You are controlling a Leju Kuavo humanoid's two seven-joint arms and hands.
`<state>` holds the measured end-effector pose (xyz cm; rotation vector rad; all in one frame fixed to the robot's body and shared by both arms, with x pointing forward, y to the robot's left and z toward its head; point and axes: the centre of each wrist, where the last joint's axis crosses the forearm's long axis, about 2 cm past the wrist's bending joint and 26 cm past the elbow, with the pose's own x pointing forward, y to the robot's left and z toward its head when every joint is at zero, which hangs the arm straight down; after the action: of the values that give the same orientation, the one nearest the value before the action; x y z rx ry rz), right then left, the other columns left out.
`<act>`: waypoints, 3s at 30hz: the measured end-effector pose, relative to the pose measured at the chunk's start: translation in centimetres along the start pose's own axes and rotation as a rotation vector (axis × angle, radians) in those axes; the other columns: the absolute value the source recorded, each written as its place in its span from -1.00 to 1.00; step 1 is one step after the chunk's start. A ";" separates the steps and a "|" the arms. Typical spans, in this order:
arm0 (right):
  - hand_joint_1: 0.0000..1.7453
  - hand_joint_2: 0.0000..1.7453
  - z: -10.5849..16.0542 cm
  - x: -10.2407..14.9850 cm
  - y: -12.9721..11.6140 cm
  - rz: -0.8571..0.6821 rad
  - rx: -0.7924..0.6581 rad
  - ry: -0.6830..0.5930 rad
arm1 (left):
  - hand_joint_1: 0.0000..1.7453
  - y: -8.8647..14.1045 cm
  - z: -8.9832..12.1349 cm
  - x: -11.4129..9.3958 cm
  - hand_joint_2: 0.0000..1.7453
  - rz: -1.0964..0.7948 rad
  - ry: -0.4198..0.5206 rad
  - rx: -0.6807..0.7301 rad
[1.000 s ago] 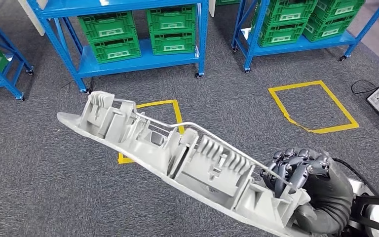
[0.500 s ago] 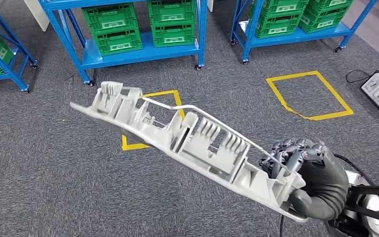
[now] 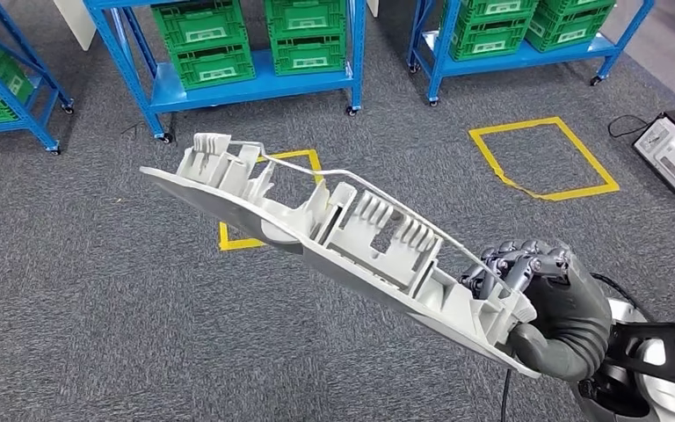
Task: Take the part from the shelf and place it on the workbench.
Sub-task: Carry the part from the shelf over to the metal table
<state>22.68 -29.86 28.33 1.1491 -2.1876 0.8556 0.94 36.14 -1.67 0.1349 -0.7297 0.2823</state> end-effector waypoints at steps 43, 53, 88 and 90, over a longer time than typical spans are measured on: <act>1.00 1.00 -2.8 -0.5 2.1 0.138 0.135 0.100 | -1.00 -0.5 -0.8 0.2 -1.00 0.104 -0.099 -0.008; 1.00 1.00 -3.2 -0.5 1.9 0.152 0.159 0.067 | -1.00 0.4 -0.5 -0.9 -1.00 0.053 0.016 -0.142; 1.00 1.00 -3.5 -1.9 0.1 0.117 0.211 0.126 | -1.00 0.0 -2.8 -1.8 -1.00 0.120 -0.013 -0.091; 1.00 1.00 -3.6 -1.8 -0.1 0.120 0.213 0.123 | -1.00 0.1 -3.0 -1.6 -1.00 0.123 -0.021 -0.091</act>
<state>24.20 -26.27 29.50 1.0389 -2.1196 1.2025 1.69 36.56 -4.96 0.0071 -0.7715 0.3645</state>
